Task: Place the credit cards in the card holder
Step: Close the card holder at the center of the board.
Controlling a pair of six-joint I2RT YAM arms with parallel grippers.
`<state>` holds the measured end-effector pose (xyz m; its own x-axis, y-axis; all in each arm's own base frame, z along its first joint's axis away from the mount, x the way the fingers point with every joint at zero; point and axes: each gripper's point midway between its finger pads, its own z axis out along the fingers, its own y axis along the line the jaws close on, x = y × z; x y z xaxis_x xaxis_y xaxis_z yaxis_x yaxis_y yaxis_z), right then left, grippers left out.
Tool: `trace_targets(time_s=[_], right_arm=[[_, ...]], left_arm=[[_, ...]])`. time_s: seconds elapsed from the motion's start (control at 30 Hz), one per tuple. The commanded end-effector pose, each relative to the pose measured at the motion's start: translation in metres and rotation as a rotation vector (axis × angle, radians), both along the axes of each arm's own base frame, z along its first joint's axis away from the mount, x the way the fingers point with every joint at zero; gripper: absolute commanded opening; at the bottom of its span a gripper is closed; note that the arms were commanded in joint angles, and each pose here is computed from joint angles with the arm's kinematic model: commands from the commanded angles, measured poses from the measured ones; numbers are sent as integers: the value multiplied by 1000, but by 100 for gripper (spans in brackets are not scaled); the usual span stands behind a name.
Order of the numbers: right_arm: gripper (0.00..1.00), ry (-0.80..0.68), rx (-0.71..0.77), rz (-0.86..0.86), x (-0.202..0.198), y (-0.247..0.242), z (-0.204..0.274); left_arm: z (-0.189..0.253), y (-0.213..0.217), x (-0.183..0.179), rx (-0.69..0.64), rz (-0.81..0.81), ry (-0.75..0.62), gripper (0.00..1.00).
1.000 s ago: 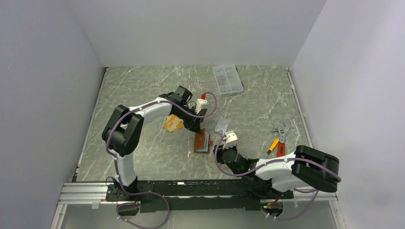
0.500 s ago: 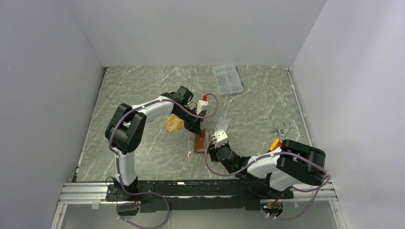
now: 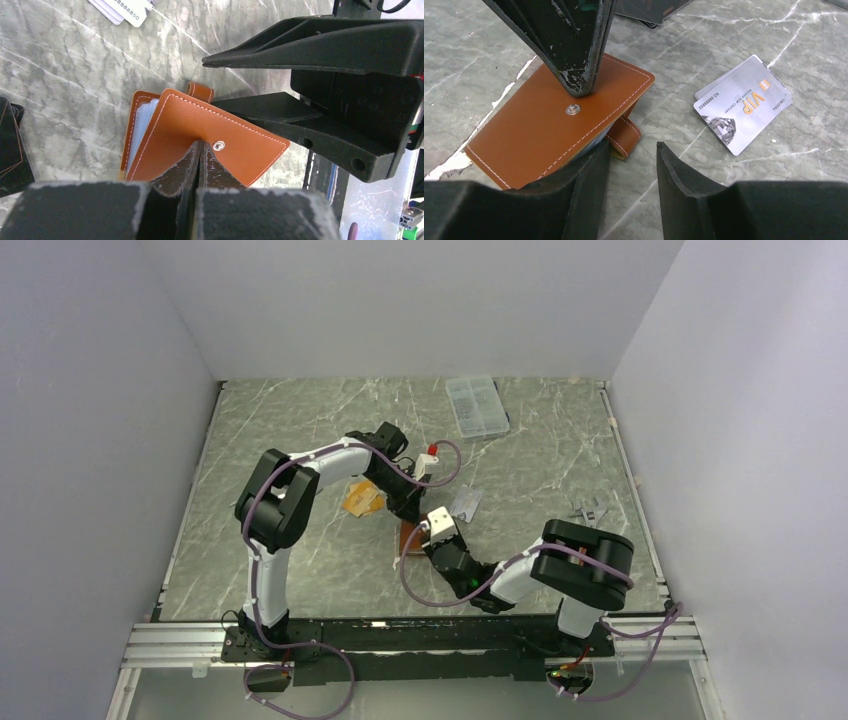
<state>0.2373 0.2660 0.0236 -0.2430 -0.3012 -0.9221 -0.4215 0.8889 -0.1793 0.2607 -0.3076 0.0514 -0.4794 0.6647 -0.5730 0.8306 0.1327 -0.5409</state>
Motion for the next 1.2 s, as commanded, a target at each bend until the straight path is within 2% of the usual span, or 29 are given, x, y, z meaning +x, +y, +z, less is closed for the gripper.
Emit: trace_targets(time_s=[0.0,0.2,0.3,0.6,0.83,1.03,1.17], right_arm=[[39,-30,25,-33,6,6,5],[7,0,228,-209,8,-8,10],[0,38,354,-316,7,-18,7],[0,198,591,-502,-1,-40,-18],[2,303,786,-497,-4,-53,-12],[13,287,720,-363,-5,-41,6],[21,279,758,-304,-8,-37,23]], left_arm=[[13,-4,-3,-46,-48,-5,3],[11,1,-10,-39,-58,13,2],[9,4,-14,-33,-58,7,1],[4,8,-21,-12,-69,-3,0],[-4,6,-19,30,-72,-67,0],[-5,4,-16,40,-58,-65,0],[-6,4,-13,53,-38,-80,0]])
